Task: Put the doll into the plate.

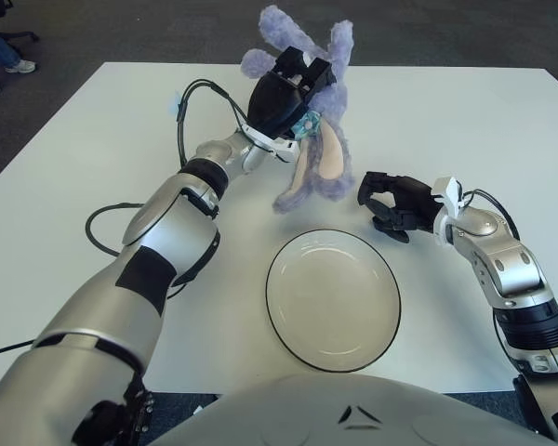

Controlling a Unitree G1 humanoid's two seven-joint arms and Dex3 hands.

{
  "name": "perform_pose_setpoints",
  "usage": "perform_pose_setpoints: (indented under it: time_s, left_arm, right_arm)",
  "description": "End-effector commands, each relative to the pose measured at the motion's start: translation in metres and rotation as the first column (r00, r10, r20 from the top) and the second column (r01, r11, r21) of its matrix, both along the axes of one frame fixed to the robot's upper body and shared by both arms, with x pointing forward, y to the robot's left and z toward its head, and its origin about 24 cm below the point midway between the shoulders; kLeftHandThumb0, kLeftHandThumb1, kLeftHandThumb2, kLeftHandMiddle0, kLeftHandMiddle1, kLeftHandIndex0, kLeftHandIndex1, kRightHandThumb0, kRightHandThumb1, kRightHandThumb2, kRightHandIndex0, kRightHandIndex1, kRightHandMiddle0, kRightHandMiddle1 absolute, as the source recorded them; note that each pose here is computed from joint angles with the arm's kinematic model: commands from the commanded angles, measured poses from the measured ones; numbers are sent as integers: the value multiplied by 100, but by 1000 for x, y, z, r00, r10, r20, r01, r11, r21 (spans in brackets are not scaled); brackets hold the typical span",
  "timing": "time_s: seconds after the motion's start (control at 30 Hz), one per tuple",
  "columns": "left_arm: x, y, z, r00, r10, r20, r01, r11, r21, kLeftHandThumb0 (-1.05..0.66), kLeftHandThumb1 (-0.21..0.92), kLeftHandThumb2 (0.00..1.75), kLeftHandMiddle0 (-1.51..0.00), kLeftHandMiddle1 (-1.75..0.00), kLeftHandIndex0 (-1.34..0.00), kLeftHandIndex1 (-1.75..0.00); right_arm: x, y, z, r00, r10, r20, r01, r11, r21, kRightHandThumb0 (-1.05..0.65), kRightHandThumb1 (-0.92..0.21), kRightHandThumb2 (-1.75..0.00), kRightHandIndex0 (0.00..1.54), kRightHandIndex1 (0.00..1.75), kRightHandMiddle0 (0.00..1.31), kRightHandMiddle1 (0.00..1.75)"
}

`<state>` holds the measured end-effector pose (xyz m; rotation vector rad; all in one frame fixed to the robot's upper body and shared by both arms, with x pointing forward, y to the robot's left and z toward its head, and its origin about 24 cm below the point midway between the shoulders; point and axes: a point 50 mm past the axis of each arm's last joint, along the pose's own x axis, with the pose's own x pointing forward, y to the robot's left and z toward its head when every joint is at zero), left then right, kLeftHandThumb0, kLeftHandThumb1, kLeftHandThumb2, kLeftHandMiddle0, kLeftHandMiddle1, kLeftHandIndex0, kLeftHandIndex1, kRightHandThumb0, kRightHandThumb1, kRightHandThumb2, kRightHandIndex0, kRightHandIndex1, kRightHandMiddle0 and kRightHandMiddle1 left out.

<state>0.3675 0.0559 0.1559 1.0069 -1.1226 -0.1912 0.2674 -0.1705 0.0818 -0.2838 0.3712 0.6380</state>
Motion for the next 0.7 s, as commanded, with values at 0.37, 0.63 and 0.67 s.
perform_pose_setpoints:
  time_s: [0.37,0.63,0.67]
  left_arm:
    - [-11,19,11,988,-140,69,143,989,-42,-1,13,147,-68,-158,-66,-175]
    - [-19,27,8,973,-222,60,223,975,-12,-1,13,141,-78,-134,-72,-175]
    - [-20,28,8,971,-231,58,232,973,-10,-1,13,140,-78,-134,-71,-175]
  right_arm:
    - [-10,-11,-34,980,-79,-182,78,997,-11,-37,-79,-62,115,175,36,164]
    - [-10,-13,-35,975,-91,-201,91,996,-8,-37,-79,-61,113,175,36,164]
    - [-10,-13,-35,975,-90,-203,90,996,-8,-37,-79,-61,113,175,35,164]
